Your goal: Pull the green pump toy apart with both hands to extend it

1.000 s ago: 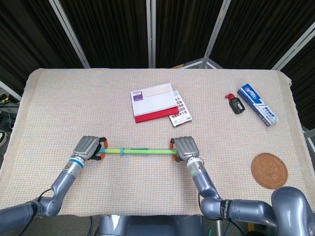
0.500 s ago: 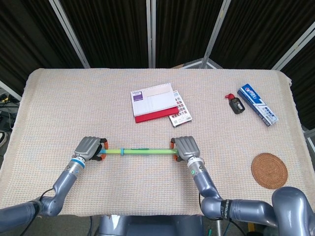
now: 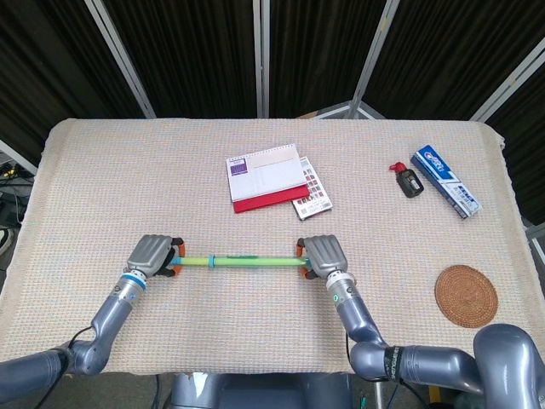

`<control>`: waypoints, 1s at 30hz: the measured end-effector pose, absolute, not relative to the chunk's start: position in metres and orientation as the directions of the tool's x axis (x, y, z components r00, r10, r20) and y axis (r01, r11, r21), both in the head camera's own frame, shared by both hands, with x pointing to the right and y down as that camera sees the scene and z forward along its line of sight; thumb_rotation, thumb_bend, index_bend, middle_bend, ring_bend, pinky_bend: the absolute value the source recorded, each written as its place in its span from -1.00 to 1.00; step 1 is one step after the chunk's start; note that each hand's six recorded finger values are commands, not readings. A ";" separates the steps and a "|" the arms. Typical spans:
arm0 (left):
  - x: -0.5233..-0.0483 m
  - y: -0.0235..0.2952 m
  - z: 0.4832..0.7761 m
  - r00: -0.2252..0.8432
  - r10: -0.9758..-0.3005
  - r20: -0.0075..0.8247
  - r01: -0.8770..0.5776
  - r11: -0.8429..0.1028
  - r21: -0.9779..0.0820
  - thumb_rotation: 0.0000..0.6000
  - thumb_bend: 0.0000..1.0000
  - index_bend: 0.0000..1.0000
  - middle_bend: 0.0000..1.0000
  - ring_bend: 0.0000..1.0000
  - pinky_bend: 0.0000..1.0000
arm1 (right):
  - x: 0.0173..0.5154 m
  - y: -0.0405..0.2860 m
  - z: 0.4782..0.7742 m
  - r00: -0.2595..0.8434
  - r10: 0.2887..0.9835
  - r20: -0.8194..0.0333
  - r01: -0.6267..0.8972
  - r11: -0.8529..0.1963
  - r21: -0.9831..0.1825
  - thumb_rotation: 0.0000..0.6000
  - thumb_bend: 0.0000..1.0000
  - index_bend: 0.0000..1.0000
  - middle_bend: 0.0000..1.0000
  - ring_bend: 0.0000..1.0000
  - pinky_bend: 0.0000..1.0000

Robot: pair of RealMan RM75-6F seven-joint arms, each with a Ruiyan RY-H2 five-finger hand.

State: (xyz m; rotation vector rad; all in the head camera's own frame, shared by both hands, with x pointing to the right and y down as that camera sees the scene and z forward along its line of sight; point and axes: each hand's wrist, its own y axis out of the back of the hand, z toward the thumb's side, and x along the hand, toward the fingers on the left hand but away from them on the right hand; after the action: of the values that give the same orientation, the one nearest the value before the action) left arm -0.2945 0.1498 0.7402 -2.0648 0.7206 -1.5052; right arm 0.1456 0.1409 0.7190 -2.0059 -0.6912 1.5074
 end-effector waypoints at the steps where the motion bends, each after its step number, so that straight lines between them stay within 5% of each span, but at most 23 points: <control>1: -0.295 0.149 0.740 0.254 -0.664 0.704 -0.132 -0.744 -0.655 1.00 -0.17 0.43 0.68 0.59 1.00 | 0.146 0.140 0.718 0.245 0.680 -0.691 0.081 -0.724 -0.685 1.00 -0.20 0.23 1.00 1.00 1.00; 30: -0.348 0.133 0.730 0.158 -0.696 0.700 -0.116 -0.717 -0.687 1.00 -0.17 0.50 0.68 0.59 1.00 | 0.237 0.106 0.693 0.130 0.761 -0.635 0.124 -0.648 -0.751 1.00 -0.17 0.27 1.00 1.00 1.00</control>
State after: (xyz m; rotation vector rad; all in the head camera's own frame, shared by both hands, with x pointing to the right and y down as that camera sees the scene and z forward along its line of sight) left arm -0.3477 0.1333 0.7300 -1.9597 0.7689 -1.5925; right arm 0.2374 0.1063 0.6930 -1.8799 -0.8505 1.5556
